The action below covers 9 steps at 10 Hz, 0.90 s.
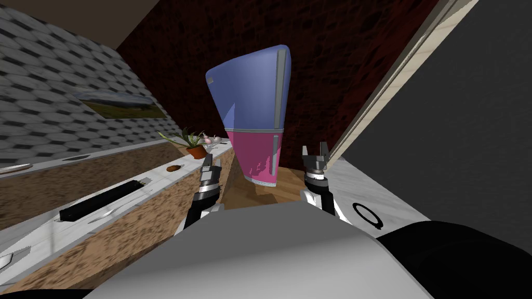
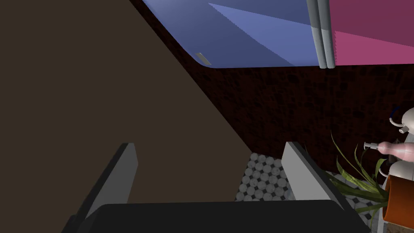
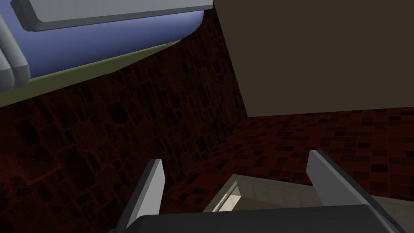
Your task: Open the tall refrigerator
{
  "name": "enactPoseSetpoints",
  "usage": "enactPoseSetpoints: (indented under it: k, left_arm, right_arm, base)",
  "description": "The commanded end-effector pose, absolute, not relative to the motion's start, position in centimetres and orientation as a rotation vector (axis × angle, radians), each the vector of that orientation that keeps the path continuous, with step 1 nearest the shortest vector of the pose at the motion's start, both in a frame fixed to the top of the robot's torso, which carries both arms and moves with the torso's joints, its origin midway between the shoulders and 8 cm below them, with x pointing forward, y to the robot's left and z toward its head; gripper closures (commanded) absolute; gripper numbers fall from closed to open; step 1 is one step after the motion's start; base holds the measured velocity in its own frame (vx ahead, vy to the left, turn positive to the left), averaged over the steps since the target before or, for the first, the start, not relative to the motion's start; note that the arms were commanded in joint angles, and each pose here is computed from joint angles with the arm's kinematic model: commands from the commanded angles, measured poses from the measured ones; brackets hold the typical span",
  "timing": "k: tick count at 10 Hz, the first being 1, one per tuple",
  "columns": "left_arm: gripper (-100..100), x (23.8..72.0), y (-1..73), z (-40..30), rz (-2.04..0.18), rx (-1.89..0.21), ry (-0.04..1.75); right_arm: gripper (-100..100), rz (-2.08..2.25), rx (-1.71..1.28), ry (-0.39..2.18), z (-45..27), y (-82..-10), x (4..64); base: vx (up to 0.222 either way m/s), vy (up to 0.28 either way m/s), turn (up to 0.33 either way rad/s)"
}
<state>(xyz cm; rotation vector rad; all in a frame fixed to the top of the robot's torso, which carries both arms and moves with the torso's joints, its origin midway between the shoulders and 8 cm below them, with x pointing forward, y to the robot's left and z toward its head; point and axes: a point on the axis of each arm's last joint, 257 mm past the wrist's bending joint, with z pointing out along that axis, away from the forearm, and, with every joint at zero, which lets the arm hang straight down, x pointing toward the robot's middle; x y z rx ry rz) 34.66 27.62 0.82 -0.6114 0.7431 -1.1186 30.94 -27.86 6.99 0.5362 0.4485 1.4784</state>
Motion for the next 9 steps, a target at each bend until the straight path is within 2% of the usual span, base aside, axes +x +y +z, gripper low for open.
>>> enactPoseSetpoints:
  k: [1,9]
  left_arm:
    - [0,34.66,27.62,0.83,-1.119,-0.611,0.743]
    - [0,34.65,27.62,0.84,-1.119,-0.611,0.743]
  right_arm:
    - [0,1.478,0.536,0.448,6.99,-27.86,30.94]
    - [0,1.479,0.536,0.448,7.0,-27.86,30.93]
  base:
    - [0.0,0.0,0.0]
    - [0.0,0.0,0.0]
